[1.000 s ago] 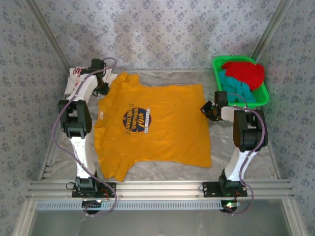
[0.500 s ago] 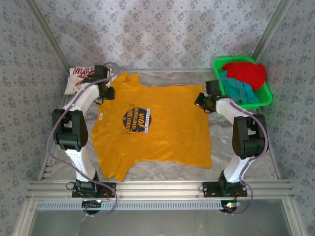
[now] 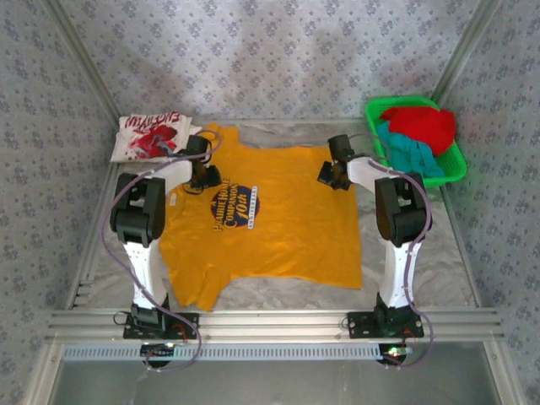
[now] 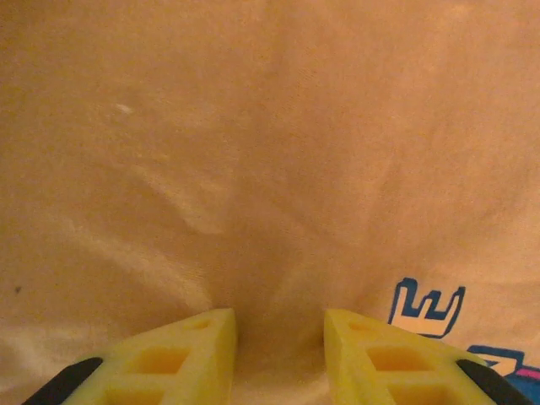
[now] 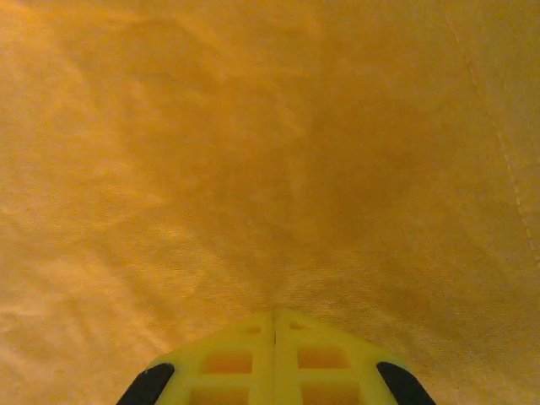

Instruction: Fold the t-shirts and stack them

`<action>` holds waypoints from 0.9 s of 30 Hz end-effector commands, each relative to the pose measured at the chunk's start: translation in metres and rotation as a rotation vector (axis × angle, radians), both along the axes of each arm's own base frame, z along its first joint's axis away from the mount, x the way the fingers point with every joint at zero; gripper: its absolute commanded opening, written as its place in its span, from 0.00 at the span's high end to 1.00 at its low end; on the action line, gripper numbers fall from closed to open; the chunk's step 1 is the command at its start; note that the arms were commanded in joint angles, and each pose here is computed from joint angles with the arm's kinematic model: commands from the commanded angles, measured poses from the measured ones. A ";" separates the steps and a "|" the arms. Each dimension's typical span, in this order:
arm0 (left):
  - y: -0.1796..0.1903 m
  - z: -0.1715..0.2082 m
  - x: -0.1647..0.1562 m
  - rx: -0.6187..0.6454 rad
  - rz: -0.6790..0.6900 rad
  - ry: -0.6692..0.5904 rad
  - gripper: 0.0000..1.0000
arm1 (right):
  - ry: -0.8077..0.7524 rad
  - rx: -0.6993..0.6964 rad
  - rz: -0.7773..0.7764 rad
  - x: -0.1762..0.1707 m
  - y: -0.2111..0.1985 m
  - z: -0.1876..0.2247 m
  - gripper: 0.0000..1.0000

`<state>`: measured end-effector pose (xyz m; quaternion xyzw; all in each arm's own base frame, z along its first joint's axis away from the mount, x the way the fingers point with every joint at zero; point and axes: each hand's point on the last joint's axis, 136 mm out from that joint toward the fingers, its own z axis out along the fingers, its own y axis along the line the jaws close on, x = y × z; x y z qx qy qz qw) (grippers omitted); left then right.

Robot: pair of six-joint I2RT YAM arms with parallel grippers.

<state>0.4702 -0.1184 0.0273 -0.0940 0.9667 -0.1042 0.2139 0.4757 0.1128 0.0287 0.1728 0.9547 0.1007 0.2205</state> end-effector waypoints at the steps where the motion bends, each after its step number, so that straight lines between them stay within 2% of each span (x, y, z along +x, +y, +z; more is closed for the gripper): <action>1: -0.028 -0.004 -0.004 -0.128 0.016 -0.008 0.67 | 0.032 0.078 -0.111 0.003 -0.013 -0.011 1.00; 4: -0.047 -0.025 -0.006 -0.163 -0.003 0.053 0.67 | 0.044 0.076 -0.166 0.006 -0.027 -0.017 1.00; 7: -0.061 -0.029 0.007 -0.193 -0.006 0.059 0.67 | 0.049 0.064 -0.217 0.011 -0.042 -0.016 1.00; 16: -0.090 -0.006 0.088 -0.215 -0.025 -0.044 0.67 | 0.003 0.094 -0.281 0.058 -0.058 -0.015 1.00; 22: -0.101 0.035 0.134 -0.186 -0.069 -0.117 0.65 | -0.062 0.135 -0.305 0.090 -0.063 0.012 1.00; 26: -0.094 0.103 0.132 -0.155 -0.080 -0.221 0.55 | -0.144 0.172 -0.247 0.096 -0.050 0.068 1.00; 27: -0.090 0.122 0.126 -0.144 -0.082 -0.252 0.51 | -0.172 0.174 -0.224 0.092 -0.046 0.086 0.97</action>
